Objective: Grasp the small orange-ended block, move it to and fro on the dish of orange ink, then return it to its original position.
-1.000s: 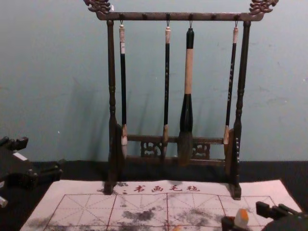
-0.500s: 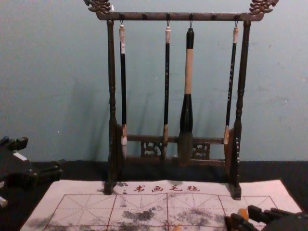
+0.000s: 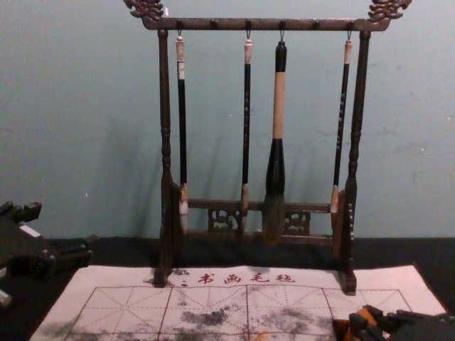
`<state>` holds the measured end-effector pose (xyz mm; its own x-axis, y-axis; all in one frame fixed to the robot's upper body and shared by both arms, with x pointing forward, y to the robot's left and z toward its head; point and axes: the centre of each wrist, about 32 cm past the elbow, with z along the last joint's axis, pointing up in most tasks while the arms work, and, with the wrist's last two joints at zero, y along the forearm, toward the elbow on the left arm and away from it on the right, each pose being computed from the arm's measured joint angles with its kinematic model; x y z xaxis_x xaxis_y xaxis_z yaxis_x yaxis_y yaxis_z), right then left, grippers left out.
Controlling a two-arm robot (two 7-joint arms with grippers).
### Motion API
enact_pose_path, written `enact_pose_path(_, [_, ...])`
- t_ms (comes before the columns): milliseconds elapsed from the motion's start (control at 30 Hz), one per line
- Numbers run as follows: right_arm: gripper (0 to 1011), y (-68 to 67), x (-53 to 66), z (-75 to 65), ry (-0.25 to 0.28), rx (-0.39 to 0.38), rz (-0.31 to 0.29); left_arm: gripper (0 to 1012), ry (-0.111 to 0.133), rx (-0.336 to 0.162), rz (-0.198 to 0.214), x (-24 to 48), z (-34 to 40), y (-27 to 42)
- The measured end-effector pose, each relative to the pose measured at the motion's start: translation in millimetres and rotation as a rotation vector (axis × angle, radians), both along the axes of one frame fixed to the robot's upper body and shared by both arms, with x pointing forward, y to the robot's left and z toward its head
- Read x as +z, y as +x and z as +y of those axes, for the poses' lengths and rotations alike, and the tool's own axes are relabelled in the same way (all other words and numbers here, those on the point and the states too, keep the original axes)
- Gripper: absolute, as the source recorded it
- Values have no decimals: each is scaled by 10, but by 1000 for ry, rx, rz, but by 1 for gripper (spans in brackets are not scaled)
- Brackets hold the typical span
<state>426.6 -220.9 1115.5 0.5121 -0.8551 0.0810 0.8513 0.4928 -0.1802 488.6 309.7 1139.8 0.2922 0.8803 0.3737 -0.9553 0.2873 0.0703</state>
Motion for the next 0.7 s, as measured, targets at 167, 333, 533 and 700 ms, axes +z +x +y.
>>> enact_pose_path(167, [139,0,0,0,0,0,0,1001,0,0,0,0,0,0])
enact_pose_path(333, [139,0,0,0,0,0,0,1001,0,0,0,0,0,0])
enact_pose_path(533, [139,0,0,0,0,0,0,1001,0,0,0,0,0,0])
enact_pose_path(700, [139,7,31,-11,0,11,7,1001,0,0,0,0,0,0])
